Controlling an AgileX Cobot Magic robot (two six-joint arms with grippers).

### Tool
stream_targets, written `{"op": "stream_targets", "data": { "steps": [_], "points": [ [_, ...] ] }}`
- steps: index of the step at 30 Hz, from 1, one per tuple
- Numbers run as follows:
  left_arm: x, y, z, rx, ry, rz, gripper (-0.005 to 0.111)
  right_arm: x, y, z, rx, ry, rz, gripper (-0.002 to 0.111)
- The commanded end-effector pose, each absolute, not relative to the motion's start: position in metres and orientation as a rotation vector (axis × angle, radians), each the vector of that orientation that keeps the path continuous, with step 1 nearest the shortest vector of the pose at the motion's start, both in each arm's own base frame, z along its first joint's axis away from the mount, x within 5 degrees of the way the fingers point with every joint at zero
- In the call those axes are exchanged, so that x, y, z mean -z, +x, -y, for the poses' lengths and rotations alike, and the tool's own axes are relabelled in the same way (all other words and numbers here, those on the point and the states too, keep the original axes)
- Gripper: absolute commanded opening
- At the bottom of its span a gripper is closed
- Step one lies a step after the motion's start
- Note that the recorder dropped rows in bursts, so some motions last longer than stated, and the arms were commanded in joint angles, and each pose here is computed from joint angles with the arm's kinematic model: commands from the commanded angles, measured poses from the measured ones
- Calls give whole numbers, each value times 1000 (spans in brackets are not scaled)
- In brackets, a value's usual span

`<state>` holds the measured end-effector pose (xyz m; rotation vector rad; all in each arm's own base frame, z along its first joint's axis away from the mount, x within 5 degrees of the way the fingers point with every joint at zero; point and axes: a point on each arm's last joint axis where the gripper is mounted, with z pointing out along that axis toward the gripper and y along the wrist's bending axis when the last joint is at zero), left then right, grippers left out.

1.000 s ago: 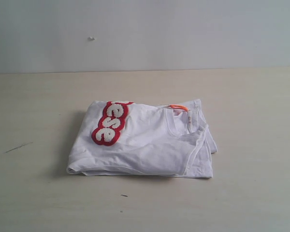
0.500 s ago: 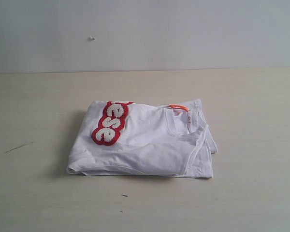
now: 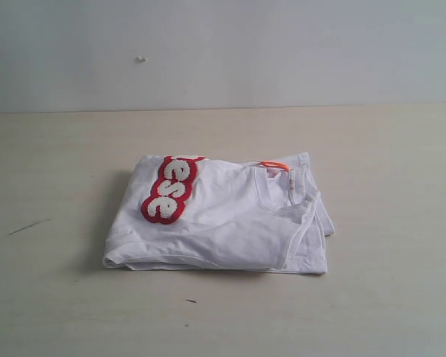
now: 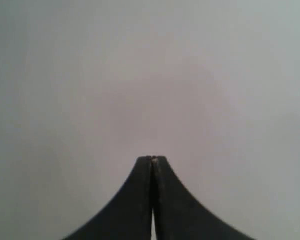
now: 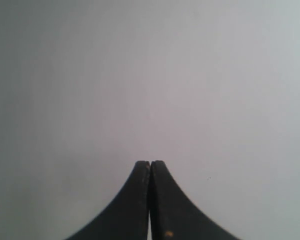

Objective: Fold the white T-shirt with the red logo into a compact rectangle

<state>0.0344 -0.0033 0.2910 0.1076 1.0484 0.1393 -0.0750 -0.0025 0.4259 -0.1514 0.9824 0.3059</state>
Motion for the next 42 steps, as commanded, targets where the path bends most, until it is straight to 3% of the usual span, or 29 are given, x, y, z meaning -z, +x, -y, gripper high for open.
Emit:
{"op": "stream_targets", "data": {
  "steps": [1, 12, 24, 42],
  "points": [
    [-258, 43, 5, -184, 158, -1050, 0, -423, -73, 2, -298, -156, -996, 0],
    [-235, 51, 2, -163, 135, -1230, 0, -423, -73, 2, -299, -156, -997, 0],
    [-180, 53, -6, -84, -32, -1851, 0, -423, -73, 2, -299, -156, -997, 0],
    [-181, 53, -2, -19, -9, -1838, 0, -423, -73, 2, -299, -156, -997, 0]
  ]
}}
